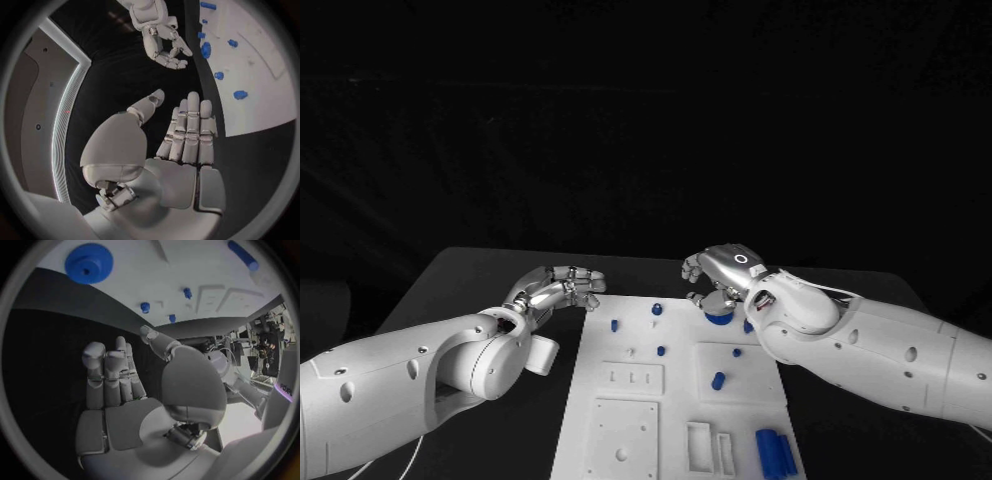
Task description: Assemble the parts on the task board
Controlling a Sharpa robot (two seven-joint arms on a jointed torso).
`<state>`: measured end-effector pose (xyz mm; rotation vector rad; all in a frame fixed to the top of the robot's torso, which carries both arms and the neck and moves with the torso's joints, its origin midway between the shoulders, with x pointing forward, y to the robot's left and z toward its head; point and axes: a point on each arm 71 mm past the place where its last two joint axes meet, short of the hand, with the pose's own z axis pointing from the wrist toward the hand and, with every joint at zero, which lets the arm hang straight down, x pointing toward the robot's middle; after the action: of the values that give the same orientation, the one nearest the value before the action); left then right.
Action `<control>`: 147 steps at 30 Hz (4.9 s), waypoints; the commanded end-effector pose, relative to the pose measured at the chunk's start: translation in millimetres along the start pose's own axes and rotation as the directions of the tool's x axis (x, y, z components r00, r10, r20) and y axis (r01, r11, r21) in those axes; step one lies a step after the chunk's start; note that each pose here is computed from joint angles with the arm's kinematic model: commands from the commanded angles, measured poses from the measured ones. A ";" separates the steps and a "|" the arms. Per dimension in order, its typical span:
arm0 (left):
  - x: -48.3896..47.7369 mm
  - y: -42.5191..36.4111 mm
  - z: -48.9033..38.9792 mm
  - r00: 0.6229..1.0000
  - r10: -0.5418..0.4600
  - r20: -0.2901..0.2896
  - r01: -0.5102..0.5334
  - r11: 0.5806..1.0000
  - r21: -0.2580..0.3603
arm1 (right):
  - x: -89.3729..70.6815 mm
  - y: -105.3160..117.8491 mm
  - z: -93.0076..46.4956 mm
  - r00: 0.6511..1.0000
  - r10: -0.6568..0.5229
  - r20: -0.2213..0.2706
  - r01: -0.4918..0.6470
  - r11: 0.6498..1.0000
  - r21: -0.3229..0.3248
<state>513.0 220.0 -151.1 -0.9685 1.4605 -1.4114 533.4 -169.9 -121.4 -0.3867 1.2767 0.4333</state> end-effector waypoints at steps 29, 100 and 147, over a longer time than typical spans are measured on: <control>6.5 -3.2 2.2 0.999 0.008 -0.048 -0.006 1.000 0.028 | 36.0 -60.0 -14.3 0.945 0.208 -0.250 -0.166 0.970 0.178; 8.2 -3.2 1.8 0.998 0.012 -0.057 -0.011 1.000 0.024 | 58.1 -60.7 -12.4 0.933 0.245 -0.264 -0.187 0.956 0.226; 7.5 -3.3 0.9 0.999 0.015 -0.051 -0.014 1.000 0.023 | 41.9 -18.4 -11.1 0.988 -0.077 -0.133 0.084 0.995 0.052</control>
<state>511.7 214.6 -150.6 -0.9268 1.4852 -1.4338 545.7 -189.4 -169.2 -0.3931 1.4614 0.3605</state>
